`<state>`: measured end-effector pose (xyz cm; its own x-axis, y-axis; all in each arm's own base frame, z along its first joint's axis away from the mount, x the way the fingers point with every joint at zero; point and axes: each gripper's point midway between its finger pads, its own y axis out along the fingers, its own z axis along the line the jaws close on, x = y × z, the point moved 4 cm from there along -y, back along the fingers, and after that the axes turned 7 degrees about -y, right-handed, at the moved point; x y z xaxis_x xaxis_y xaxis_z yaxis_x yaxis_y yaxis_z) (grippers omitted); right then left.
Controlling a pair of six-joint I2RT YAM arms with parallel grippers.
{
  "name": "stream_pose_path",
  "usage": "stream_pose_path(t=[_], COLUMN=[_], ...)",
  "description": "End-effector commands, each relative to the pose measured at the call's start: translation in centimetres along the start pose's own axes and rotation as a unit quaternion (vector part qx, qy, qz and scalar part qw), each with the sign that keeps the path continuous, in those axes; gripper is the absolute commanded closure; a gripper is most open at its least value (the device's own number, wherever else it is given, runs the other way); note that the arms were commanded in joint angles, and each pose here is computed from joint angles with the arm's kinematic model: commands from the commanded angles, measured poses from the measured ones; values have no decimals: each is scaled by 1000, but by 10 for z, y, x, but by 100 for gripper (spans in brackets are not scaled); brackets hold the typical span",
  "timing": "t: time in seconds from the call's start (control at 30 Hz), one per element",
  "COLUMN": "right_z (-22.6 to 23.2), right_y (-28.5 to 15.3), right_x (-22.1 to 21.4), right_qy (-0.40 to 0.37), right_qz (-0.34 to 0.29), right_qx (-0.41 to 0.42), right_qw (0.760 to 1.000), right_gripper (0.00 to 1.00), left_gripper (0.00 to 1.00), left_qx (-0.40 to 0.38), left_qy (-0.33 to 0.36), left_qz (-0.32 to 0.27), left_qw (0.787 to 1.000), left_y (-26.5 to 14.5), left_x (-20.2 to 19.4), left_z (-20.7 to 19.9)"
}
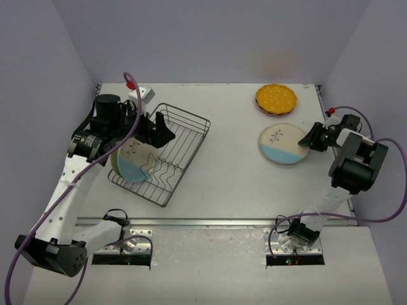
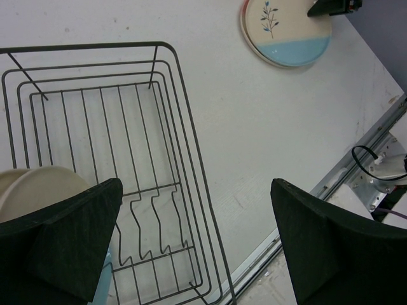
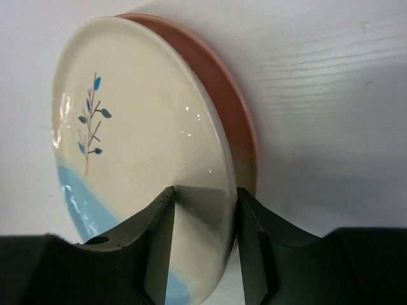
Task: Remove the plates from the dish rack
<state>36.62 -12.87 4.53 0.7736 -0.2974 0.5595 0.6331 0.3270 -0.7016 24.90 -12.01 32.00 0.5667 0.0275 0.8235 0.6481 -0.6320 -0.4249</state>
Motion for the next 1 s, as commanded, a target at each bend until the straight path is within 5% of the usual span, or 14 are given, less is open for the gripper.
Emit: stream_pose_path(t=[0.0,0.33,0.43,0.57,0.63,0.97], right_z=[-5,15,15,23,31,99], right_y=[-9,0,1,-4,-10,-62], right_x=[15,21,23,27,31,56], right_qy=[-104,-172,-175,-185,-190,-227], right_qz=[-12,-7,-8,-16,-23,-91], right_qx=[-83,-123,-128,-125,-116,-29], right_qw=[991,977,976,975,975,969], right_gripper=[57,39,18,9,1,1], left_gripper=[0,0,0,0,6,34], left_qx=[5,23,36,90,122,267], left_qy=[8,15,19,37,43,44], left_qz=[-24,-31,-33,-25,-7,98], left_qw=[1000,999,999,995,992,958], left_y=[-5,-10,-11,-16,-17,-22], left_x=[8,8,8,8,4,-45], left_z=[-1,2,5,20,30,83])
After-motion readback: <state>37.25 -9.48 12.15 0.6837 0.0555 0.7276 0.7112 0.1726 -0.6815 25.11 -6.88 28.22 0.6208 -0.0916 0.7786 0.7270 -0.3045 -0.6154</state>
